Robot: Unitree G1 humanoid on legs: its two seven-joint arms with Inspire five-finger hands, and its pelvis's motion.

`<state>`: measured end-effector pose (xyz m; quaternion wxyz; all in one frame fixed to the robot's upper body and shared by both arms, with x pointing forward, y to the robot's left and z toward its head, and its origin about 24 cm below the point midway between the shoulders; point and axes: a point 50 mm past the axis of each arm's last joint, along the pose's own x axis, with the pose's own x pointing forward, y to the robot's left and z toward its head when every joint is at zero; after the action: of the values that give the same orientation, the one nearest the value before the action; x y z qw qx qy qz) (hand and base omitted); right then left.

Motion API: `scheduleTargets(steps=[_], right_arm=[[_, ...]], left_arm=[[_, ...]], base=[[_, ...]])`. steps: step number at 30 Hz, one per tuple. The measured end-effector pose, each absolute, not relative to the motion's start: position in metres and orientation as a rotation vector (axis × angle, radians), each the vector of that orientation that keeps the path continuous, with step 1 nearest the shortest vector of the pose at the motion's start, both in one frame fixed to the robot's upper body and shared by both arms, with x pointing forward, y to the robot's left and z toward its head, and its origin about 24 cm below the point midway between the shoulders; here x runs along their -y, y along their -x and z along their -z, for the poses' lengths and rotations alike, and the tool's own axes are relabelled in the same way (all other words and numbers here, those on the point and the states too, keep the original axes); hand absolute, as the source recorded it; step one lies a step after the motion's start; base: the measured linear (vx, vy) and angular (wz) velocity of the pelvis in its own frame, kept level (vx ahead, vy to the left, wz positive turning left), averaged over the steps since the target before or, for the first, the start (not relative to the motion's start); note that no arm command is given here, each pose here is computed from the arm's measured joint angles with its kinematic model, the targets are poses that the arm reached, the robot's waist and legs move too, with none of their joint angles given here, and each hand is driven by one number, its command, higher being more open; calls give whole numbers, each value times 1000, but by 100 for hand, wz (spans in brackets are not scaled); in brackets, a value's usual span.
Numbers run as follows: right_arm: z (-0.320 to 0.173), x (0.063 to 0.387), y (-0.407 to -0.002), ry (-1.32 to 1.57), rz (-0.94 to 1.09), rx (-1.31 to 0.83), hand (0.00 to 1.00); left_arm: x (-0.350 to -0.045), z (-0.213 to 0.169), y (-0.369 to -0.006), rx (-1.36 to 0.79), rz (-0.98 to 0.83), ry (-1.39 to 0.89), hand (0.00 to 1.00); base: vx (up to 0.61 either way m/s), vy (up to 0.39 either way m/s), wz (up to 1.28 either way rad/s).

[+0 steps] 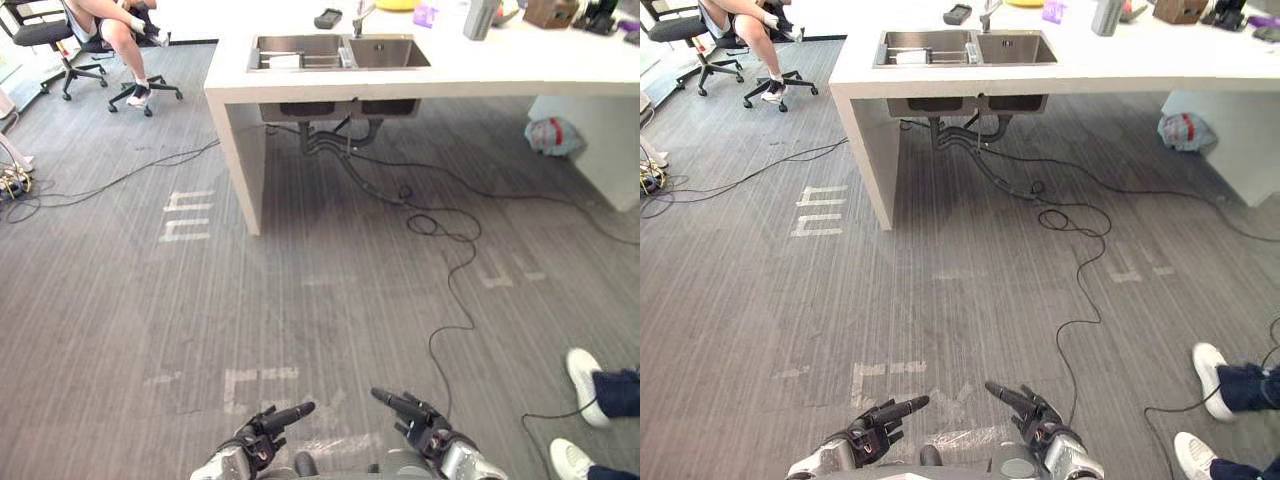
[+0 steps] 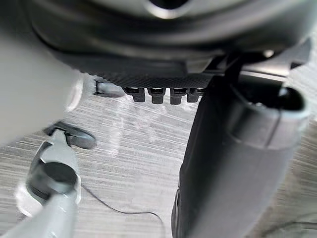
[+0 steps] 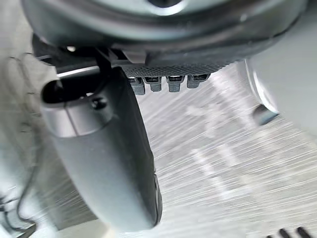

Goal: Walk over to the sink, pick up the cup, carry it to the dishwasher, place the cup inside the dishwasher, then close the dishwasher door

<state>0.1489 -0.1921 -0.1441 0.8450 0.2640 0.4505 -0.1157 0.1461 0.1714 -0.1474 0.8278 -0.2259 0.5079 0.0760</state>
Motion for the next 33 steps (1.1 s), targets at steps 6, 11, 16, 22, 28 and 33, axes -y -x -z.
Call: scheduleTargets(steps=[6, 11, 16, 22, 28, 33], right_arm=[[135, 191, -163, -592, 230, -883, 100], [132, 189, -165, -601, 205, -885, 100], [135, 192, -159, -611, 221, -922, 100], [142, 222, -140, -516, 280, -1001, 100], [134, 225, -159, -494, 256, -939, 100], [134, 228, -153, -486, 257, -950, 100]], left_arm=[[-168, 134, -174, -1004, -114, 483, 100], [-176, 144, -148, -1090, -185, 489, 100], [-185, 151, -128, -1141, -229, 487, 100], [-169, 147, -140, -1006, -208, 557, 100], [-165, 134, -163, -885, -207, 616, 100], [-153, 130, -169, -862, -187, 654, 100]], base=[[140, -7, 47], [212, -124, 16], [381, -318, 5], [520, -241, -4], [455, -30, -73], [286, 174, -8]])
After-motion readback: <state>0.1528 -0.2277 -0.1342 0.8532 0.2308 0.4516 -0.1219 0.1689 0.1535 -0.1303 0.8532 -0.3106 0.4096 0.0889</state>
